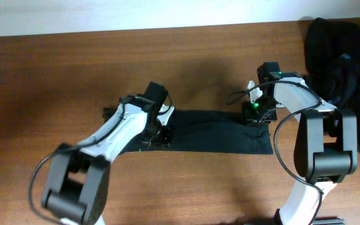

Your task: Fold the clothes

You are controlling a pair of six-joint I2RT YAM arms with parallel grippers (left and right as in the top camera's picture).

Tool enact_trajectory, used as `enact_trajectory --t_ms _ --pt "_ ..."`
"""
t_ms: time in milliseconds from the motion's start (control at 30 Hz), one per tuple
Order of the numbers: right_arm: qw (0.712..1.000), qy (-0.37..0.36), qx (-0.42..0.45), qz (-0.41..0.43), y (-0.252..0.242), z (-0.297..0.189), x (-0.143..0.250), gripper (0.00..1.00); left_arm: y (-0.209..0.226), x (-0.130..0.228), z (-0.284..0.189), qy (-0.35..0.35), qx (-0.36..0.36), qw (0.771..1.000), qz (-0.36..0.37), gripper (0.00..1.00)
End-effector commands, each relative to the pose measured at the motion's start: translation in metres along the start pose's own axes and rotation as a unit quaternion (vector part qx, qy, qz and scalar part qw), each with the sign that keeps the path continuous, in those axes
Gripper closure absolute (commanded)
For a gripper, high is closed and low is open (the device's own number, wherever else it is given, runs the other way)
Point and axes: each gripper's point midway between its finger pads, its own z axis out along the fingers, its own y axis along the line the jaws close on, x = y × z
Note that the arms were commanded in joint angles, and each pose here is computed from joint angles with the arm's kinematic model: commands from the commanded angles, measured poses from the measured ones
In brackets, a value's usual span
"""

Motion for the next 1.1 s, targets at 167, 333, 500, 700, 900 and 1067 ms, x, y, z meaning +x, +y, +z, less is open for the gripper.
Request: enact_trajectory --t_ms 167,333,500,700,900,1067 --pt "1.000 0.016 0.011 -0.001 -0.004 0.006 0.010 0.69 0.029 -0.035 -0.043 -0.117 -0.114 0.985 -0.047 0.99" --pt "1.000 0.017 0.011 -0.001 -0.004 0.006 0.010 0.69 0.035 -0.041 -0.027 -0.117 -0.120 0.985 -0.047 0.98" --pt "1.000 0.018 0.011 -0.001 -0.004 0.006 0.011 0.69 0.044 -0.038 0.000 -0.085 -0.127 0.987 -0.053 0.97" --pt "1.000 0.018 0.011 -0.001 -0.004 0.006 0.011 0.69 0.053 -0.022 0.021 -0.035 -0.136 0.988 -0.061 0.99" --pt "1.000 0.016 0.012 -0.002 -0.004 0.006 0.010 0.69 0.057 0.012 0.018 0.032 -0.151 0.986 -0.070 0.99" --pt "1.000 0.016 0.013 -0.002 -0.004 0.006 0.010 0.69 0.059 0.017 0.016 0.045 -0.154 0.986 -0.051 0.99"
